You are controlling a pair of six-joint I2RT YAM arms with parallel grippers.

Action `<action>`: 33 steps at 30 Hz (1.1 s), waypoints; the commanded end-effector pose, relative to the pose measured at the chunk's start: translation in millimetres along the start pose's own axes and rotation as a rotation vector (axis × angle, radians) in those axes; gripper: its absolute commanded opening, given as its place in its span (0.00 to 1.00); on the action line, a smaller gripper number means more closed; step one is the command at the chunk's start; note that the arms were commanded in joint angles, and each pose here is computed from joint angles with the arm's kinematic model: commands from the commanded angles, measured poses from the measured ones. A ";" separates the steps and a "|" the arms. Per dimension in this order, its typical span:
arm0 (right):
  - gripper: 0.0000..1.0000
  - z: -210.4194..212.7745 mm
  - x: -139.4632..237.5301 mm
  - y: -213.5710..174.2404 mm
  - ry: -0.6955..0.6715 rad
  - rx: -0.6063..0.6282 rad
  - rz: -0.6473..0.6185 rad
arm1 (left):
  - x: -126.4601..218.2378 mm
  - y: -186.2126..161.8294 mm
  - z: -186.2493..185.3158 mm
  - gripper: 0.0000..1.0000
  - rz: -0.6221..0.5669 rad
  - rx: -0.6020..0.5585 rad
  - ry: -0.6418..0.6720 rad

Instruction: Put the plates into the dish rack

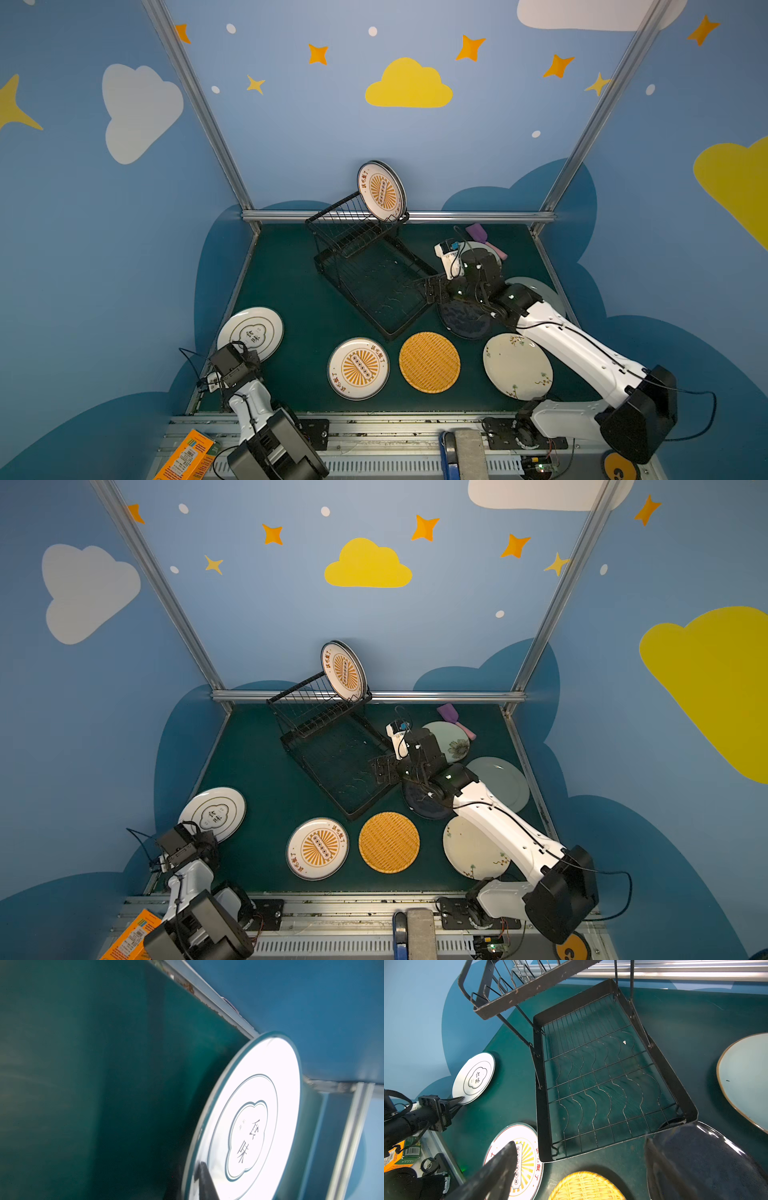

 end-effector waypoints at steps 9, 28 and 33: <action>0.93 1.6 4.8 6.0 0.014 -0.016 -0.014 | 10.1 -20.1 -17.2 0.04 0.203 0.002 -0.043; 0.93 -0.6 0.0 7.8 0.027 -0.043 -0.025 | 38.4 -31.6 -57.1 0.04 0.361 -0.015 -0.345; 0.93 -1.8 -5.5 9.6 0.057 -0.073 -0.028 | 56.0 -35.4 -73.3 0.04 0.426 -0.064 -0.377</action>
Point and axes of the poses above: each gripper's point midway between its finger pads, its own x axis back along the fingers, its own z axis along the line the jaws close on, y = z × x, the point moved 6 cm from there along x, back along the fingers, and after that the axes turned 2 degrees about x, right-handed, at the moved point
